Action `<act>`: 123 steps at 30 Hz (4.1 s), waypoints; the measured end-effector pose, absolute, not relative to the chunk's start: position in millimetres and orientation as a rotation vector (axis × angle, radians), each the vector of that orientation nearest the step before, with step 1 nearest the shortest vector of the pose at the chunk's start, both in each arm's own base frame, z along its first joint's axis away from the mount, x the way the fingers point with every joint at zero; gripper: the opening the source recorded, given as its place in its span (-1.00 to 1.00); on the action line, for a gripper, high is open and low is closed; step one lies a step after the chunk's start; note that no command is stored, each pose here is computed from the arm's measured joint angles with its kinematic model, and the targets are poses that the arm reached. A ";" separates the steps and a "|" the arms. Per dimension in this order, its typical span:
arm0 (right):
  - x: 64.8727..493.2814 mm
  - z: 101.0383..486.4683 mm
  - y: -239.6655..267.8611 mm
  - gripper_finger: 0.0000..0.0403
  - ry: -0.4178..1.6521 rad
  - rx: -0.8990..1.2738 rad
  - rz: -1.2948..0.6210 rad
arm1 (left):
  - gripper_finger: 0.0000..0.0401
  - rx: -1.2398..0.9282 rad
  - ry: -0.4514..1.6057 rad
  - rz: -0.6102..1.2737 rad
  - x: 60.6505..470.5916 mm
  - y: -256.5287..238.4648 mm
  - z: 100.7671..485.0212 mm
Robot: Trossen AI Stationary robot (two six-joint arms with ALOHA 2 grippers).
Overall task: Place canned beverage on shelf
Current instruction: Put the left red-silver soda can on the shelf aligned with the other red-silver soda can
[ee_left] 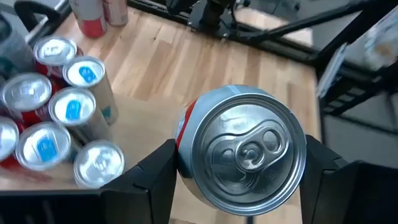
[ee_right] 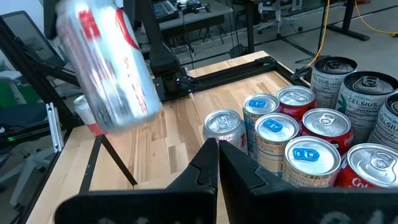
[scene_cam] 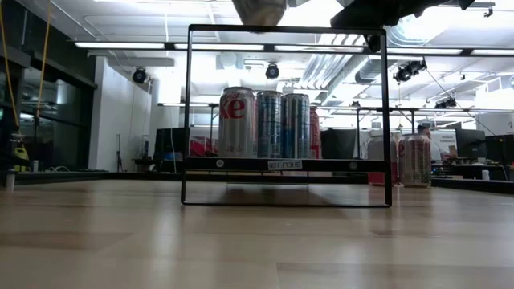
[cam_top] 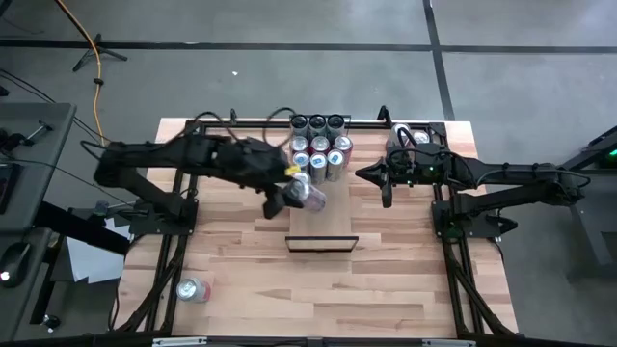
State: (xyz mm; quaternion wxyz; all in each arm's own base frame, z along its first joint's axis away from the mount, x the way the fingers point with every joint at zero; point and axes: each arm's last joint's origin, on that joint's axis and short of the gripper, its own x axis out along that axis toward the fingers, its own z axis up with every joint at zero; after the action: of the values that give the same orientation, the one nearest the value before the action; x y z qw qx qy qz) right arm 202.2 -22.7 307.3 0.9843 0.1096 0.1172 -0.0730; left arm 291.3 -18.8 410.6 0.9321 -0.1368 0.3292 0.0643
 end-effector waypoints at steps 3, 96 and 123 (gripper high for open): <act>202.2 307.3 -22.7 -1.00 0.236 0.220 -0.147 | -0.09 -0.210 0.730 0.125 308.6 -22.4 400.7; 209.7 300.3 -23.6 -1.00 0.270 0.266 -0.157 | 0.43 -0.058 1.035 0.014 393.9 -31.7 289.6; 210.5 303.7 -23.7 -1.00 0.236 0.238 -0.149 | 0.43 -0.539 0.546 0.241 286.3 -44.0 337.6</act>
State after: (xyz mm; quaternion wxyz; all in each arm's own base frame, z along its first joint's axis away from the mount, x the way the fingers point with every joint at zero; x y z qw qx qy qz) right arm 210.5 -23.7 303.7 0.9833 0.1184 0.1171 -0.0739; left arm 286.3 -44.0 337.6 0.9203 -0.2621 0.2655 0.1175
